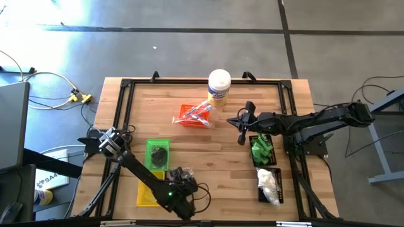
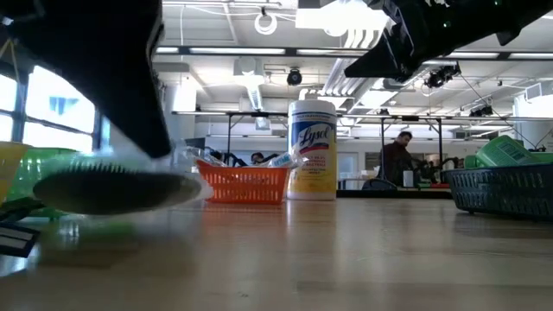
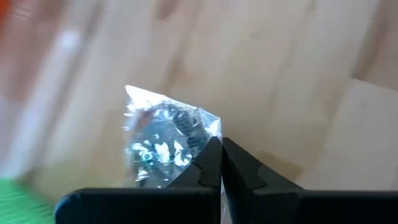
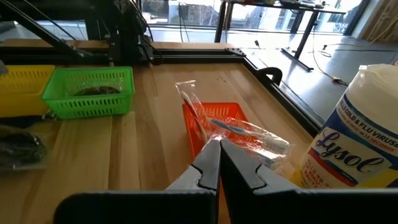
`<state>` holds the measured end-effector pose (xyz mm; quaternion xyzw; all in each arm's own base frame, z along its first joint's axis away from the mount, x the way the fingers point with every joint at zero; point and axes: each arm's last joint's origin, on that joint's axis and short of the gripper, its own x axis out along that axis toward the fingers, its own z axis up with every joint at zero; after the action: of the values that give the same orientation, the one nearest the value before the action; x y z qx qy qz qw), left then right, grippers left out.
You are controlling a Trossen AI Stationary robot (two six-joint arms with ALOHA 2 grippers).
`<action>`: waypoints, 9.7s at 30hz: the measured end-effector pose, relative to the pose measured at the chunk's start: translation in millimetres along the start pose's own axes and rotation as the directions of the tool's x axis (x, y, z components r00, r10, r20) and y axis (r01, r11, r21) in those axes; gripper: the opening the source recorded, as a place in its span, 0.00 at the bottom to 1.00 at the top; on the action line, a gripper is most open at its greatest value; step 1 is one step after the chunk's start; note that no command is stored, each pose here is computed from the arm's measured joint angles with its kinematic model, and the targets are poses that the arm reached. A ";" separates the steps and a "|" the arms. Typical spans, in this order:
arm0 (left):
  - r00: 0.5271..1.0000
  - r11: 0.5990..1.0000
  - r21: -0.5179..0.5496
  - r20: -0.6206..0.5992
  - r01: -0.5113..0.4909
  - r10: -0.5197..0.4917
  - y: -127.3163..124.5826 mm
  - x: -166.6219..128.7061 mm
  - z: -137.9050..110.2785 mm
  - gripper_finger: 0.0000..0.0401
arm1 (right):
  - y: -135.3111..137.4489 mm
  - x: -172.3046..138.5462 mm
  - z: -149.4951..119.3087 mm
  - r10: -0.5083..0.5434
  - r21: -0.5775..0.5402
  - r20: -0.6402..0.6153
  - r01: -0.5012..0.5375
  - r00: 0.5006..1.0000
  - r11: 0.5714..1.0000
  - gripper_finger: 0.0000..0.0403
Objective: Pick & Place Travel size toiletries
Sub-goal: Put the black hairbrush into the green bin, then put the blue razor into the yellow bin
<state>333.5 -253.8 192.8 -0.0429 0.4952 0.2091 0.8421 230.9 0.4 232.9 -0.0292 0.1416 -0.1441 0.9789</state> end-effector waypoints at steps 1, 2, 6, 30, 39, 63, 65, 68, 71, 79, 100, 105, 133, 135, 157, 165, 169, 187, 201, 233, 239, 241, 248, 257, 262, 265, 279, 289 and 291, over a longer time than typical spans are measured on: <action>1.000 1.000 0.001 -0.001 -0.026 0.026 2.4 -4.8 3.0 0.00 | 0.0 0.0 -0.4 0.000 -0.002 -0.004 0.000 1.000 1.000 0.01; 0.999 0.999 -0.002 -0.006 -0.051 0.051 5.3 -8.8 5.8 0.00 | 0.0 0.0 -0.9 0.000 -0.004 -0.009 0.000 1.000 1.000 0.01; 0.991 0.991 -0.006 -0.021 -0.132 0.132 14.6 -28.7 15.7 0.00 | 0.0 0.0 -2.6 -0.001 -0.009 -0.026 0.001 1.000 1.000 0.01; 0.967 0.971 -0.023 0.096 -0.236 0.237 56.5 -93.9 45.6 0.00 | 0.0 0.0 -3.4 -0.001 -0.012 -0.033 0.000 0.999 1.000 0.01; 0.968 0.973 0.028 0.108 -0.229 0.224 64.5 -102.3 49.9 0.00 | 0.0 -0.1 -3.2 -0.001 -0.012 -0.032 0.000 0.999 1.000 0.01; 0.963 0.978 0.205 0.255 0.032 -0.085 46.9 -33.0 94.5 0.00 | 0.0 -0.6 -10.8 0.005 -0.038 -0.107 -0.009 0.994 0.999 0.01; 0.968 0.974 0.226 0.241 0.012 -0.067 52.9 -32.4 96.7 0.00 | 0.0 -0.7 -12.1 0.004 -0.043 -0.120 -0.009 0.993 0.999 0.01; 0.970 0.969 0.245 0.237 -0.002 -0.058 62.3 -34.6 102.1 0.00 | 0.0 -0.8 -13.1 0.004 -0.046 -0.130 -0.010 0.991 0.999 0.01; 0.974 0.962 0.271 0.221 -0.009 -0.053 72.6 -37.1 106.9 0.00 | 0.0 -0.7 -12.5 0.004 -0.044 -0.124 -0.009 0.992 0.999 0.01; 0.977 0.953 0.303 0.204 -0.009 -0.056 97.1 -40.2 116.8 0.00 | 0.0 -0.6 -11.6 0.005 -0.040 -0.115 -0.009 0.993 0.999 0.01; 0.884 0.867 0.426 0.258 0.259 -0.391 167.8 -6.5 112.3 0.00 | 0.0 -0.4 -10.2 0.002 -0.035 -0.101 -0.006 0.995 0.999 0.01; 0.887 0.851 0.453 0.230 0.266 -0.400 196.4 -18.9 99.9 0.00 | 0.0 -0.4 -8.7 0.001 -0.019 -0.085 -0.003 0.996 1.000 0.01; 0.871 0.914 0.156 0.279 0.374 -0.404 304.0 -103.5 -11.1 0.00 | 0.3 -0.3 -7.9 0.006 0.036 -0.078 -0.003 0.997 0.999 0.01; 0.885 0.920 0.129 0.253 0.370 -0.391 304.1 -98.2 -16.2 0.00 | 0.3 -0.3 -7.3 0.006 0.038 -0.072 -0.004 0.997 0.999 0.01; 0.938 0.927 -0.145 0.072 0.346 -0.339 302.5 -74.0 -36.7 0.00 | 0.3 -0.3 -7.7 0.007 0.027 -0.075 -0.005 0.997 1.000 0.01; 0.932 0.921 -0.143 0.031 0.362 -0.361 283.8 -75.8 -42.9 0.00 | 0.3 -0.3 -7.6 0.006 0.009 -0.074 -0.006 0.997 1.000 0.01; 0.952 0.947 -0.102 0.027 0.306 -0.304 273.4 -72.1 -44.1 0.00 | 0.3 -0.3 -7.6 0.007 0.009 -0.074 -0.006 0.997 1.000 0.01; 0.955 0.971 -0.101 -0.182 0.217 -0.233 241.3 -33.0 -41.9 0.00 | 0.3 -0.3 -7.6 0.007 0.008 -0.074 -0.006 0.997 1.000 0.01; 0.956 0.972 -0.097 -0.184 0.213 -0.228 241.0 -32.2 -41.9 0.00 | 0.3 -0.2 -7.6 0.006 0.004 -0.074 -0.006 0.997 1.000 0.01; 0.940 0.943 -0.018 -0.068 0.332 -0.333 238.9 -68.2 -10.6 0.36 | 0.3 -0.3 -7.5 0.007 0.001 -0.073 -0.007 0.997 1.000 0.01; 0.917 0.917 -0.038 -0.008 0.398 -0.398 235.2 -75.3 -0.9 0.36 | 0.3 -0.2 -7.5 0.006 0.001 -0.073 -0.006 0.997 1.000 0.01; 0.911 0.910 -0.040 0.014 0.413 -0.413 233.7 -75.7 1.4 0.36 | 0.3 -0.2 -7.5 0.007 0.001 -0.073 -0.006 0.997 1.000 0.01; 0.905 0.904 -0.046 0.037 0.426 -0.425 232.3 -75.9 3.7 0.36 | 0.3 -0.2 -7.0 0.006 0.003 -0.069 -0.006 0.998 1.000 0.01; 0.912 0.910 -0.066 0.021 0.410 -0.409 213.2 -60.6 6.4 0.36 | 0.3 -0.3 -7.8 0.006 0.000 -0.077 -0.006 0.997 1.000 0.01; 0.910 0.910 -0.038 -0.029 0.413 -0.414 189.3 -51.2 -1.6 0.36 | 0.3 -0.4 -8.9 0.007 -0.005 -0.089 -0.008 0.996 1.000 0.01; 0.902 0.901 -0.057 -0.012 0.430 -0.431 174.1 -48.0 -3.2 0.36 | 1.0 -0.6 -10.3 0.034 -0.006 -0.103 -0.035 0.994 0.999 0.01; 0.908 0.903 -0.187 -0.093 0.387 -0.409 121.1 -11.8 -17.2 0.36 | 3.2 -0.6 -9.5 0.110 -0.026 -0.096 -0.113 0.989 0.993 0.01; 0.870 0.872 -0.075 -0.061 0.485 -0.489 81.3 -8.1 -26.0 0.36 | 4.3 -0.9 -10.2 0.145 -0.021 -0.103 -0.148 0.984 0.989 0.01; 0.863 0.865 -0.055 -0.068 0.498 -0.501 74.6 -8.9 -32.1 0.36 | 4.5 -0.9 -10.2 0.155 -0.020 -0.103 -0.158 0.982 0.987 0.01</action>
<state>274.1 -197.7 194.3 -0.1928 0.4969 -0.0092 0.8461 228.4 4.8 223.0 -0.0245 0.1950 -0.0660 0.9783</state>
